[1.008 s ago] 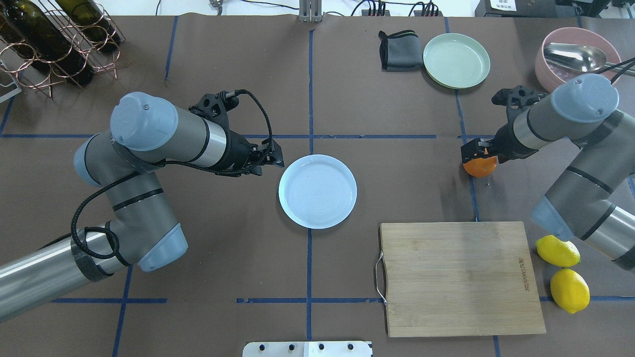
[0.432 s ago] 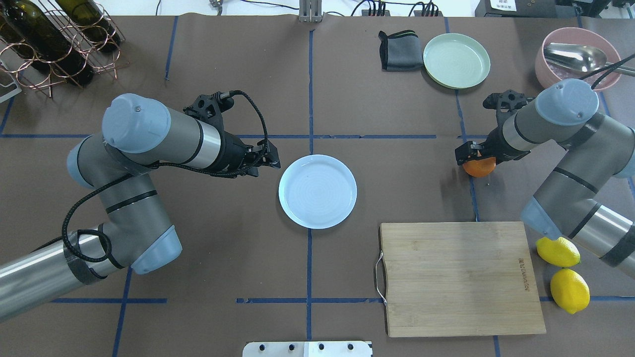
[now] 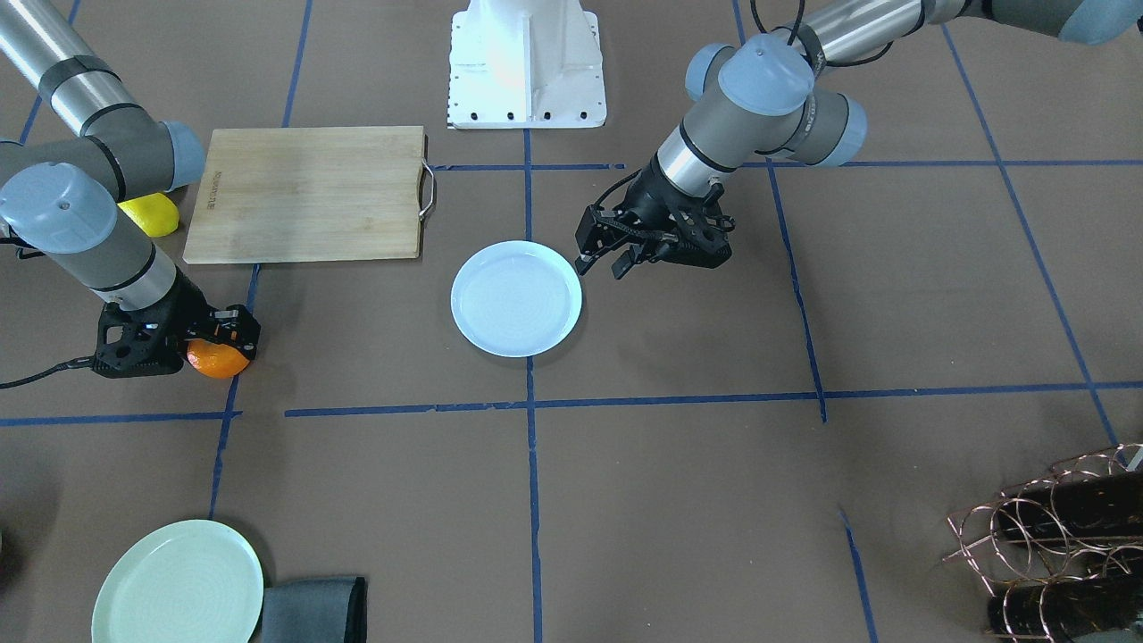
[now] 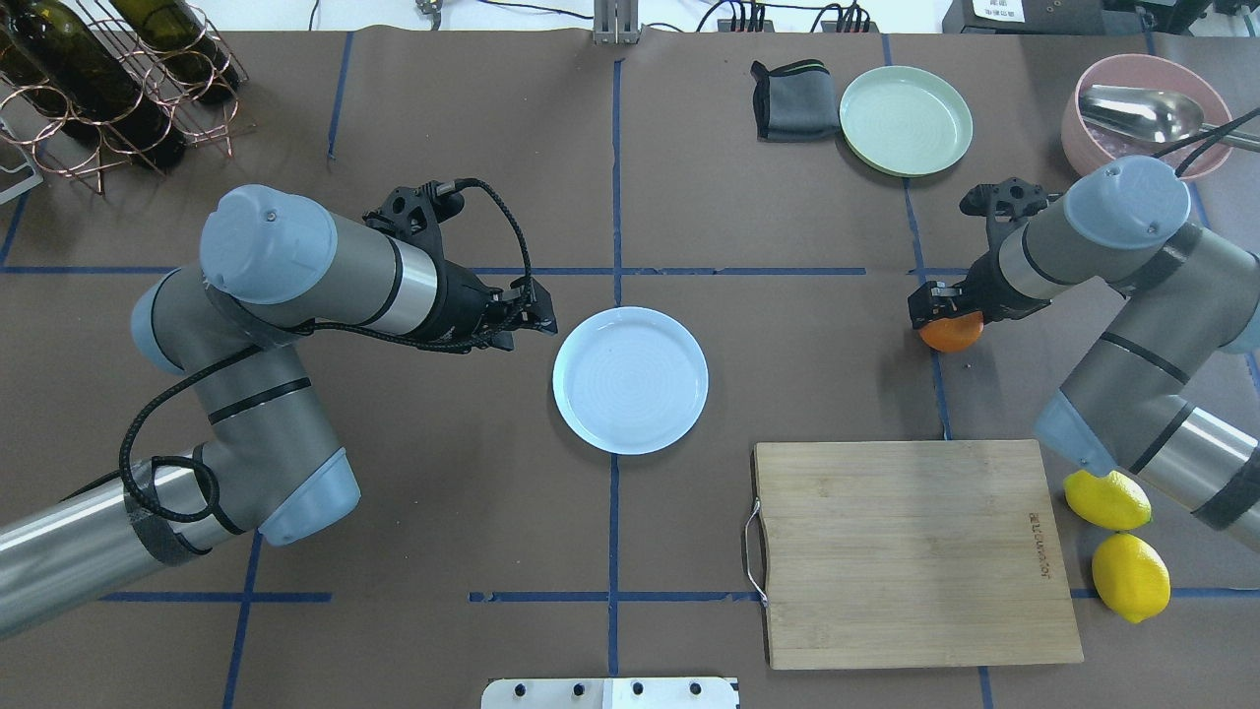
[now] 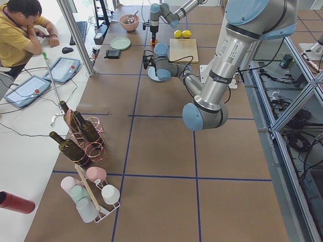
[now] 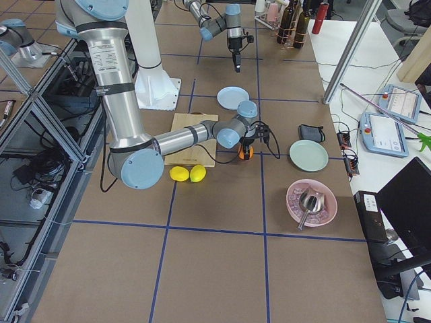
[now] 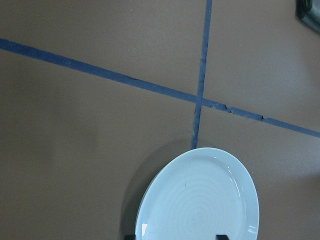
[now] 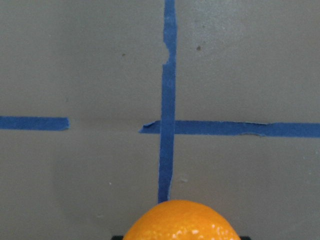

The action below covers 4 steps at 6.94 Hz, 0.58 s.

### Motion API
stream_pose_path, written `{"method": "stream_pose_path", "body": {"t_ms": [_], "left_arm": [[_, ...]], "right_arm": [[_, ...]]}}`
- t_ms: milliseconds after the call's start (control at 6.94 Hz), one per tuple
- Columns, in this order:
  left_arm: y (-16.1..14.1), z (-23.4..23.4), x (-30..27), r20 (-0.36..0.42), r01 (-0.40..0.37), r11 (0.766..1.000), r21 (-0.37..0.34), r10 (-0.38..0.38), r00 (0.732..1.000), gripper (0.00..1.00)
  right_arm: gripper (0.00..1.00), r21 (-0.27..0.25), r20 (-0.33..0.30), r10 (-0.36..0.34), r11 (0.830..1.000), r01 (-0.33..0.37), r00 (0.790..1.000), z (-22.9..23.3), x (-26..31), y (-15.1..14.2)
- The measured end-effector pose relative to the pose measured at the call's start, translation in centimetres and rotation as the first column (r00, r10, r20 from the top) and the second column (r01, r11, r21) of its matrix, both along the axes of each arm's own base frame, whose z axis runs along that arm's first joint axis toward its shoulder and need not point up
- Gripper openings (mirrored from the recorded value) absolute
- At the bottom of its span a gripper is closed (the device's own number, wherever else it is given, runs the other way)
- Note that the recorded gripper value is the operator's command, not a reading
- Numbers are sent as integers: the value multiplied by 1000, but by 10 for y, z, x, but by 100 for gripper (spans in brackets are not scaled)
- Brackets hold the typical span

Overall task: Pick orange to plate
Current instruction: 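Grasp the orange with the right gripper, then carry the orange with the right gripper over the light blue plate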

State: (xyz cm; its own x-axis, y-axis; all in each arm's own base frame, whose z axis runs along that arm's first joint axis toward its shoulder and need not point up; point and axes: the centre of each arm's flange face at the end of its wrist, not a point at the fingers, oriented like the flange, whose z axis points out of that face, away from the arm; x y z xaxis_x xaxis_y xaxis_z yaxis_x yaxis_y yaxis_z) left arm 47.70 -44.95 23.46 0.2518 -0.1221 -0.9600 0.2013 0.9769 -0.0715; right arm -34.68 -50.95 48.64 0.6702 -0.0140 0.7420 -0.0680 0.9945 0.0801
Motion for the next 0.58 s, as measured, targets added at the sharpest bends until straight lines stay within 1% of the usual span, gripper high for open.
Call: {"method": "stream_pose_path", "body": {"t_ms": [144, 288, 432, 576], "left_arm": [[1, -7, -7, -15, 5, 1000, 10, -4, 1000, 62], [4, -17, -24, -39, 16, 1000, 26, -15, 999, 62], [6, -23, -48, -62, 30, 999, 40, -27, 998, 62], [1, -26, -74, -80, 38, 998, 46, -35, 996, 62]], "right_arm": [[0, -6, 49, 28, 1000, -28, 998, -34, -6, 1], [0, -53, 121, 75, 996, -69, 990, -88, -33, 8], [0, -106, 178, 119, 989, -101, 977, -141, -77, 23], [0, -133, 211, 164, 981, -138, 964, -186, -124, 41]]}}
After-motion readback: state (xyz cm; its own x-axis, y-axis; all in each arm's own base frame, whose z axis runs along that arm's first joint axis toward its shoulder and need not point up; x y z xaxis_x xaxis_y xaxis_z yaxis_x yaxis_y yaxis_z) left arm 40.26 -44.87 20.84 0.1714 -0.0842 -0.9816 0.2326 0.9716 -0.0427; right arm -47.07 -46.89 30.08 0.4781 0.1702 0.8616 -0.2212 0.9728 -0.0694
